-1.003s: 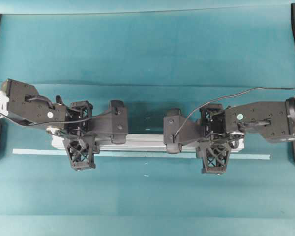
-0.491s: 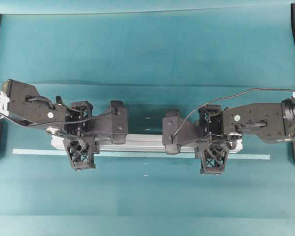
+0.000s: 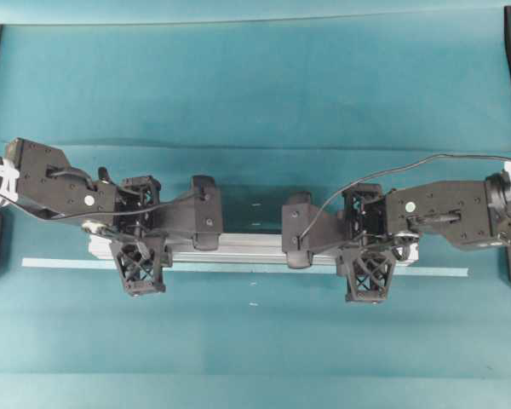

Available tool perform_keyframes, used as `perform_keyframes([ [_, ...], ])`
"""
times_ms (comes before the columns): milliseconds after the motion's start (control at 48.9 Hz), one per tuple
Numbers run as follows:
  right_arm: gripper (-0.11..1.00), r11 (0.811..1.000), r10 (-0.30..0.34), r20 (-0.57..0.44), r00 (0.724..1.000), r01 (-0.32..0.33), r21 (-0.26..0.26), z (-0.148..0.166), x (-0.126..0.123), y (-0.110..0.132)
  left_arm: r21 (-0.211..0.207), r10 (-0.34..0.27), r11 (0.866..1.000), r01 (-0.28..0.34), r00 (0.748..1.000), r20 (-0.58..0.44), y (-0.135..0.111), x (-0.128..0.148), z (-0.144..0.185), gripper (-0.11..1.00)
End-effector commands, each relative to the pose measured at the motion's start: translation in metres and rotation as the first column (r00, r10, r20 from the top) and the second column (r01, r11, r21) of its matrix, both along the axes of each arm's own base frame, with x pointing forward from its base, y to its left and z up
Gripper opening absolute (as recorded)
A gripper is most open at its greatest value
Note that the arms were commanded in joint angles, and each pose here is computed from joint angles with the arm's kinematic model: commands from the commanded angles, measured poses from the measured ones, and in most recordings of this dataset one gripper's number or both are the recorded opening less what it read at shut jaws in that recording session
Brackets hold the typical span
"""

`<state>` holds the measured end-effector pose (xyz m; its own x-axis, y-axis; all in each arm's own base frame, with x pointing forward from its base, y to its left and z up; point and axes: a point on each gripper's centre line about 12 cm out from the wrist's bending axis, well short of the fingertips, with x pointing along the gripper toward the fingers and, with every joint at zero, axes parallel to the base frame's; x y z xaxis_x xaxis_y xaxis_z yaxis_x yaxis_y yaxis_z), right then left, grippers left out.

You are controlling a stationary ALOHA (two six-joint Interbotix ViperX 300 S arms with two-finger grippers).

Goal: Lift the metal rail with both hands.

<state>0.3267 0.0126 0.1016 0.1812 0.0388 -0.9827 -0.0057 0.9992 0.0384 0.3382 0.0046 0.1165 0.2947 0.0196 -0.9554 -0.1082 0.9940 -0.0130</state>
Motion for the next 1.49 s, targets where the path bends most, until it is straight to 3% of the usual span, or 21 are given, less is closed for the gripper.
perform_keyframes([
  [0,0.38,1.0,0.009,-0.003,1.0,-0.009,0.003,-0.0054,0.0002,0.0044,-0.015,0.046,0.999,-0.045,0.997,0.063,0.0031,0.0121,0.0114,0.32],
  [205,0.38,1.0,0.002,-0.003,1.0,-0.002,0.001,-0.0054,0.0003,0.0006,-0.034,0.089,0.996,-0.086,0.992,0.084,0.003,0.0149,0.0114,0.32],
  [901,0.38,1.0,-0.019,0.013,1.0,0.019,0.019,-0.004,0.0033,0.0022,-0.035,0.068,0.997,-0.063,0.986,0.154,-0.0004,0.0168,0.0098,0.32],
  [941,0.41,1.0,-0.019,0.011,1.0,0.019,0.019,-0.004,0.0031,0.0022,-0.035,0.068,0.997,-0.063,0.986,0.154,-0.0004,0.0165,0.0094,0.32],
  [982,0.52,1.0,-0.019,0.01,1.0,0.019,0.019,-0.004,0.0029,0.0022,-0.035,0.068,0.997,-0.063,0.986,0.151,-0.0004,0.0159,0.0089,0.32],
  [1003,0.58,1.0,-0.022,0.008,1.0,0.022,0.02,-0.0045,0.0029,0.0023,-0.035,0.068,0.997,-0.064,0.987,0.147,-0.0004,0.0151,0.0083,0.34],
  [1126,0.89,1.0,-0.021,0.011,1.0,0.021,0.019,-0.0045,0.0032,0.0022,-0.035,0.07,0.997,-0.065,0.988,0.141,-0.0004,0.0128,0.0067,0.7],
  [1228,0.99,1.0,-0.024,0.016,1.0,0.024,0.019,-0.0039,0.0036,0.0022,-0.034,0.068,0.997,-0.064,0.988,0.139,-0.0005,0.0114,0.0065,0.93],
  [1474,0.97,0.999,-0.031,0.026,0.999,0.03,0.021,-0.0033,0.0052,0.0022,-0.034,0.067,0.997,-0.062,0.986,0.15,-0.0005,0.0104,0.0109,0.92],
])
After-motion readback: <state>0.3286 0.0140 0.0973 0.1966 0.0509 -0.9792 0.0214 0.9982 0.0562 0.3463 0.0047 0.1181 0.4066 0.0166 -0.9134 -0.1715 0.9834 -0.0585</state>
